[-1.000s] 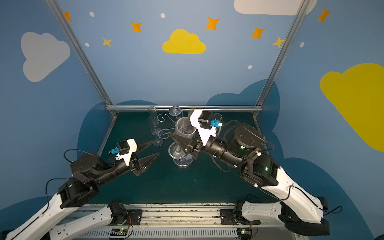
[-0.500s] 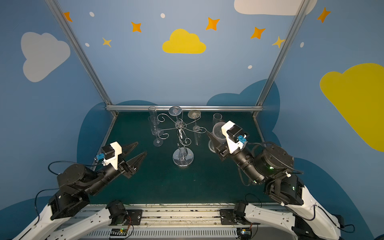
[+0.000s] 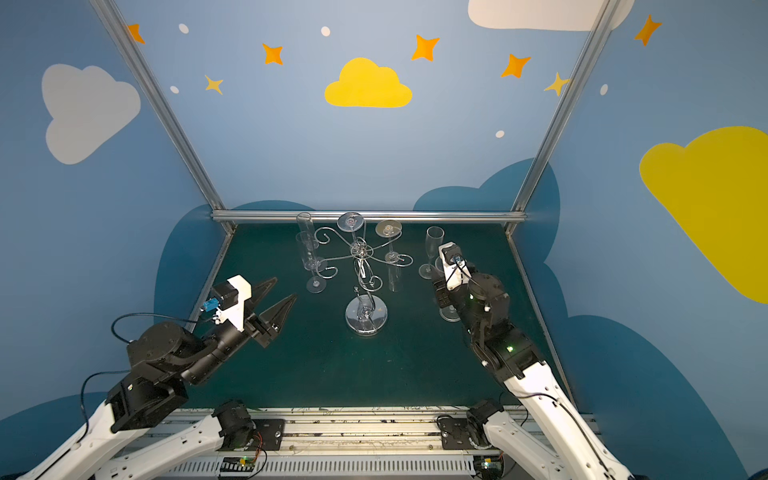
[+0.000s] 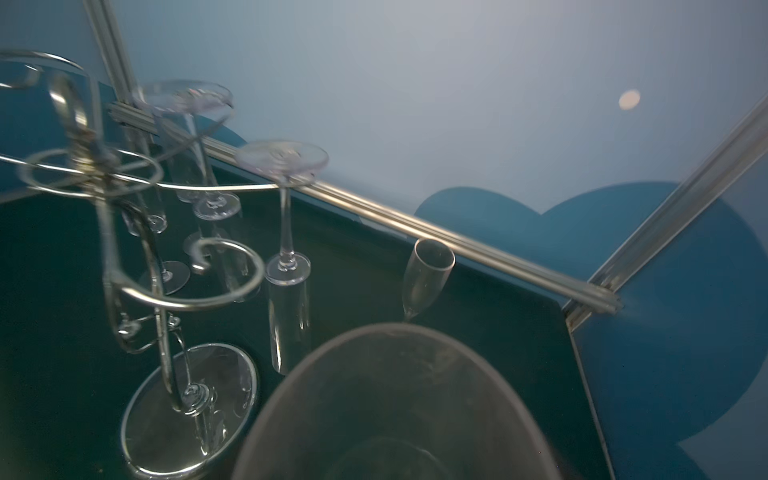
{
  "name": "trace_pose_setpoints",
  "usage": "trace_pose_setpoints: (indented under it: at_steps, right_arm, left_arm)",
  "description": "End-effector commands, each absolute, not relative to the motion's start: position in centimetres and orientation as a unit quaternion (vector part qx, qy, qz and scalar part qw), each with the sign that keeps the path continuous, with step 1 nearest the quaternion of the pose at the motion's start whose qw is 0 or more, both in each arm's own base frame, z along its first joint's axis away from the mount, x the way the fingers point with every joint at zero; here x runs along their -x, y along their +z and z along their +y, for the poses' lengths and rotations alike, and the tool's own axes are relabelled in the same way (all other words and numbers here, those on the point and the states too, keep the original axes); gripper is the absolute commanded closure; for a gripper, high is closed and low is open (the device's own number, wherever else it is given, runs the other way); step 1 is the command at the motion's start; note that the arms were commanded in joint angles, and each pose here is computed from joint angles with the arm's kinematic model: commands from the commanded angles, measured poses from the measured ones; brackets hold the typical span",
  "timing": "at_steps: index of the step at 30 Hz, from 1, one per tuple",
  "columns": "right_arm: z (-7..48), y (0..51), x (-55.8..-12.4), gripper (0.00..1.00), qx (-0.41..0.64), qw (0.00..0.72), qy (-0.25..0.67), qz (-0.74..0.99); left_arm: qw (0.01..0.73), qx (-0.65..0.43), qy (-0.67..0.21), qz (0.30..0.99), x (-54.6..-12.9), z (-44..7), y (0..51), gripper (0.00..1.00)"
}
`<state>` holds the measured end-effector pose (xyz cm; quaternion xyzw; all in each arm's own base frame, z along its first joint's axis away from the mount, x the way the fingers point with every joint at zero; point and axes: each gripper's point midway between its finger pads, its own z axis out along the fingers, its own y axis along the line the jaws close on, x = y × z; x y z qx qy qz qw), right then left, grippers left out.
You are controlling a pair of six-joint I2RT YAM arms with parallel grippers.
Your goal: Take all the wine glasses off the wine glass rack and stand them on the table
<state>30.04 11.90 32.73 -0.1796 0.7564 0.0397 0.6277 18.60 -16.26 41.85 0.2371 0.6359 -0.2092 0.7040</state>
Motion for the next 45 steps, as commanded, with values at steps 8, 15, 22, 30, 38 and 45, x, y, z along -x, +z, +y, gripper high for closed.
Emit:
trace_pose_setpoints:
  at_steps: [8,15,22,30,38,45]
  right_arm:
    - [11.6,29.6,-36.4,0.66,0.134,0.660,0.142,0.725]
    - [12.0,27.3,-40.1,0.68,0.148,0.636,0.141,0.744]
    - [12.2,24.7,-42.6,0.68,0.142,0.617,0.136,0.762]
    - [12.2,22.4,-44.6,0.69,0.137,0.611,0.128,0.769]
    - [12.6,21.4,-46.2,0.70,0.142,0.606,0.127,0.772]
    - [12.8,20.2,-47.2,0.69,0.150,0.599,0.119,0.777]
  left_arm:
    - [0.736,-0.207,-0.155,0.626,-20.1,-15.0,43.7,0.42]
    - [0.765,-0.196,-0.157,0.593,-20.7,-15.8,44.7,0.44]
    - [0.753,-0.196,-0.132,0.615,-22.0,-16.2,43.6,0.43]
    - [0.748,-0.207,-0.130,0.617,-23.2,-17.6,43.4,0.43]
    - [0.740,-0.213,-0.132,0.624,-24.5,-18.9,42.7,0.43]
    - [0.736,-0.211,-0.132,0.630,-25.4,-19.2,42.2,0.43]
